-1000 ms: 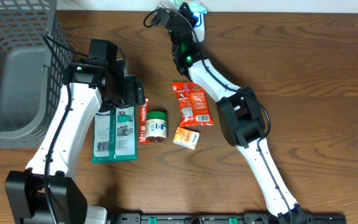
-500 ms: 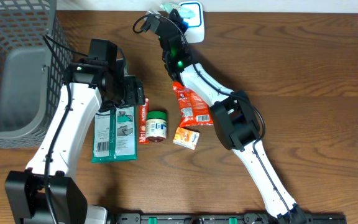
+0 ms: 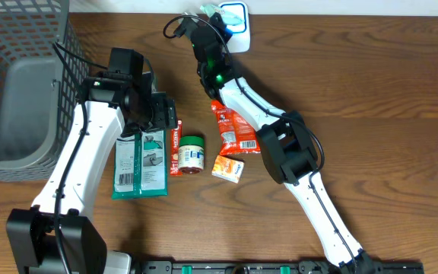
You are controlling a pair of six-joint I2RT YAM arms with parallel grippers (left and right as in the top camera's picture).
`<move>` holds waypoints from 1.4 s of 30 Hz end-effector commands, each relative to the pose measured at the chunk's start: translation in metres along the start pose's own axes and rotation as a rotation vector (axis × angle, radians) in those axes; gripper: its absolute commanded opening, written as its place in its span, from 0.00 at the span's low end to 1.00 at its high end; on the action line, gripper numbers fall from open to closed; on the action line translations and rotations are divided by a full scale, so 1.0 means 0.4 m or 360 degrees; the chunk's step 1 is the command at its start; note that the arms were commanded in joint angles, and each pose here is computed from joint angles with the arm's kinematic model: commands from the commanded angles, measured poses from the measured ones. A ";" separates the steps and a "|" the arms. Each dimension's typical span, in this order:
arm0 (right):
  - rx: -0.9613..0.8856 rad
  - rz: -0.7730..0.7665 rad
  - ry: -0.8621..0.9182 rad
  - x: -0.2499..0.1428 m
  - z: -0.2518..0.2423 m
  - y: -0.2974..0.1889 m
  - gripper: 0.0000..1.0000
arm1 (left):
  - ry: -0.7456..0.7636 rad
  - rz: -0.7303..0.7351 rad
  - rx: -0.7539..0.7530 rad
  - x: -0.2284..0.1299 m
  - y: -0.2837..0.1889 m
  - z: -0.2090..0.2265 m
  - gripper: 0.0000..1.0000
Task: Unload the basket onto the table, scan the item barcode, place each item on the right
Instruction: 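Hold the wipe pack over the scanner window with the right gripper, then carry the wipe pack right and set it down on the table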
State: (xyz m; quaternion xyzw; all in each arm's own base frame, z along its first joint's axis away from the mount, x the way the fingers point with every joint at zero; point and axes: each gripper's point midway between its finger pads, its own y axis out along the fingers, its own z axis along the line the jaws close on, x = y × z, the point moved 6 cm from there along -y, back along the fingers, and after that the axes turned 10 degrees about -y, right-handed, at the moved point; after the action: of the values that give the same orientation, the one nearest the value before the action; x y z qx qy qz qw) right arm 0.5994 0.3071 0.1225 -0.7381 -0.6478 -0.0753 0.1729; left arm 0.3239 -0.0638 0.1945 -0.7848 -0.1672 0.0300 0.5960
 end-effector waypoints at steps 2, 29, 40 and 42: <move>-0.0009 0.0038 0.0045 -0.013 0.015 0.006 0.01 | 0.0000 -0.0019 -0.0005 0.003 -0.009 -0.003 0.87; 0.0652 0.0081 0.0952 0.006 -0.547 -0.356 0.01 | 0.0000 -0.0019 -0.0005 0.003 -0.009 -0.003 0.87; 0.1398 0.0772 0.1217 -0.403 -0.597 -0.453 0.01 | 0.0000 -0.0019 -0.0005 0.003 -0.009 -0.003 0.87; 0.1422 0.0906 0.1281 -0.481 -0.591 -0.438 0.01 | 0.0000 -0.0019 -0.0005 0.003 -0.009 -0.003 0.87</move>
State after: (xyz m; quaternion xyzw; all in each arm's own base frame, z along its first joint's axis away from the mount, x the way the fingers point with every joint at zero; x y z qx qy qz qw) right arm 0.4220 0.0904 0.3260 -0.6727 -0.3438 -0.0129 0.6551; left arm 0.3239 -0.0638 0.1945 -0.7848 -0.1672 0.0300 0.5960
